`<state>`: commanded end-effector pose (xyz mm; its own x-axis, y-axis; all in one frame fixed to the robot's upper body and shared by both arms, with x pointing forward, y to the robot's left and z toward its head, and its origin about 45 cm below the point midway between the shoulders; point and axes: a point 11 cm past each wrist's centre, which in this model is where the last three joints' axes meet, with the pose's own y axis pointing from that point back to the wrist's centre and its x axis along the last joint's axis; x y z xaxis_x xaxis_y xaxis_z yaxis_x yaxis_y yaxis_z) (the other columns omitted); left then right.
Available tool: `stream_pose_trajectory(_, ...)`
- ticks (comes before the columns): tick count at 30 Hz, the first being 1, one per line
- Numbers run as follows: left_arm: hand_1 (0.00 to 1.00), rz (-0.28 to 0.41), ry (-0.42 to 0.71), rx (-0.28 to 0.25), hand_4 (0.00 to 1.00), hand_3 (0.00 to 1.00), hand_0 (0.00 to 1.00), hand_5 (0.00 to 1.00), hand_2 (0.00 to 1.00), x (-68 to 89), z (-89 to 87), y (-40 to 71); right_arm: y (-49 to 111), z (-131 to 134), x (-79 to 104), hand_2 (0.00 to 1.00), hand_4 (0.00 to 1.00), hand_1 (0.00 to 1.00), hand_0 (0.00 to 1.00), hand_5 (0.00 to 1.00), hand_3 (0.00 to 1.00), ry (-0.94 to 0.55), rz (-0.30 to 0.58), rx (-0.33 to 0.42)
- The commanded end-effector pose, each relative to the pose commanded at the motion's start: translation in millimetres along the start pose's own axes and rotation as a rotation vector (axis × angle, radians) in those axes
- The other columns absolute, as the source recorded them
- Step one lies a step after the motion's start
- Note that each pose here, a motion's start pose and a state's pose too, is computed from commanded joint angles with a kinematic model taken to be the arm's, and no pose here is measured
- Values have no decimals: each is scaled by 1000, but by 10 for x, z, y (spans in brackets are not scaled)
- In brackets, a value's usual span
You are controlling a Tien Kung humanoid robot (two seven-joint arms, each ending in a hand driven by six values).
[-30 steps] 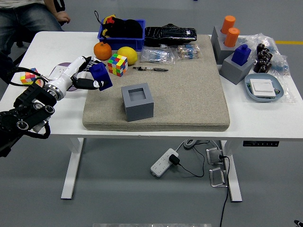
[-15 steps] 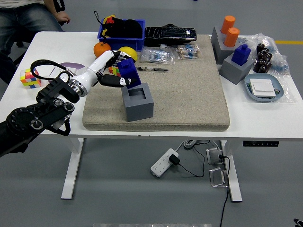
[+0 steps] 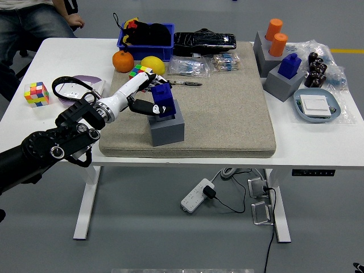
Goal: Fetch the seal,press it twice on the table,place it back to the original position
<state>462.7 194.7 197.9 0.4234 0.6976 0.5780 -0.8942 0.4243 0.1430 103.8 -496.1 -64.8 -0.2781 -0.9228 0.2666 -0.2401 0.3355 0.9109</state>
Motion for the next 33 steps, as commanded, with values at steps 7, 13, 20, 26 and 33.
stream_pose_trajectory(7,474,-1,1,6,736,585,635,2,424,-45,-23,-10,0,-8,1,670,718,703,802,495,675,0,0,2)
stream_pose_trajectory(13,472,-11,-2,16,737,585,634,2,424,-86,-57,1,0,-2,2,670,718,703,802,495,674,0,0,1)
stream_pose_trajectory(20,472,-23,-23,16,738,585,633,2,424,-90,-67,6,1,-12,8,670,718,704,802,495,674,2,1,2)
stream_pose_trajectory(26,472,-33,-46,12,738,585,633,2,423,-90,-48,-6,1,-20,5,671,718,704,802,495,674,-2,1,4)
stream_pose_trajectory(33,473,-43,-73,9,738,585,633,2,424,-91,-20,-29,2,-24,12,671,718,704,802,495,675,-2,2,5)
